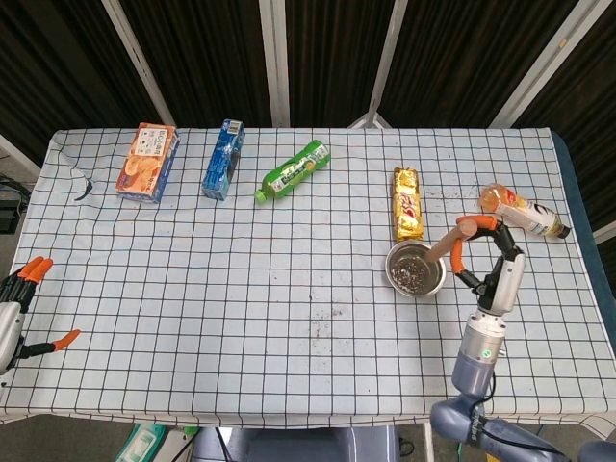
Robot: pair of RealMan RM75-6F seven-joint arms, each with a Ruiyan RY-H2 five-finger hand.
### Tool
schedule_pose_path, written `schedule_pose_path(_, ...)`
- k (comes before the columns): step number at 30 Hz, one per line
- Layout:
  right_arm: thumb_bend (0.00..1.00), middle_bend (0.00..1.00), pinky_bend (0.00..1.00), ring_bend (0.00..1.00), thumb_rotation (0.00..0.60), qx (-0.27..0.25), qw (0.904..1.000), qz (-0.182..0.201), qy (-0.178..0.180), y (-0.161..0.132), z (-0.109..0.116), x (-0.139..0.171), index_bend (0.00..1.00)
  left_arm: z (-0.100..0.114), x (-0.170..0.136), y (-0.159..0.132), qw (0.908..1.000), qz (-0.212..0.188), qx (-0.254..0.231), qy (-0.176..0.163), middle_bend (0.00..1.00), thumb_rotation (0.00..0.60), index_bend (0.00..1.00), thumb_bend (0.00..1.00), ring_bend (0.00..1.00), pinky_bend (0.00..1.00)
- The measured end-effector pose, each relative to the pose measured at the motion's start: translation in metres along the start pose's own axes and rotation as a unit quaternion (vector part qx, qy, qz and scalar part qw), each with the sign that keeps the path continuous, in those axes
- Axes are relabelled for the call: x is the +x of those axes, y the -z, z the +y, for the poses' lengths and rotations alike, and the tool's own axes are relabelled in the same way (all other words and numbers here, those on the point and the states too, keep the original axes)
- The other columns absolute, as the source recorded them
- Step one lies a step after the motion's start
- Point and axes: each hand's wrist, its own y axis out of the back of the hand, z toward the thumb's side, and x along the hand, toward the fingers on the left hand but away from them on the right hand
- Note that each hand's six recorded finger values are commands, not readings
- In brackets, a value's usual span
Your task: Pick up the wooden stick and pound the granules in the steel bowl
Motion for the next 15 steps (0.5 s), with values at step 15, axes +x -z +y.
schedule_pose_path(15,0.59,0.63,0.55,0.56,0.6,0.231,0.9489,0.029,-0.213,0.0,0.057,0.049,0.74,-0.001,-0.002,0.0,1.0,0.002,0.005,0.0,0.0,0.6,0.0,0.04,0.0,0.0)
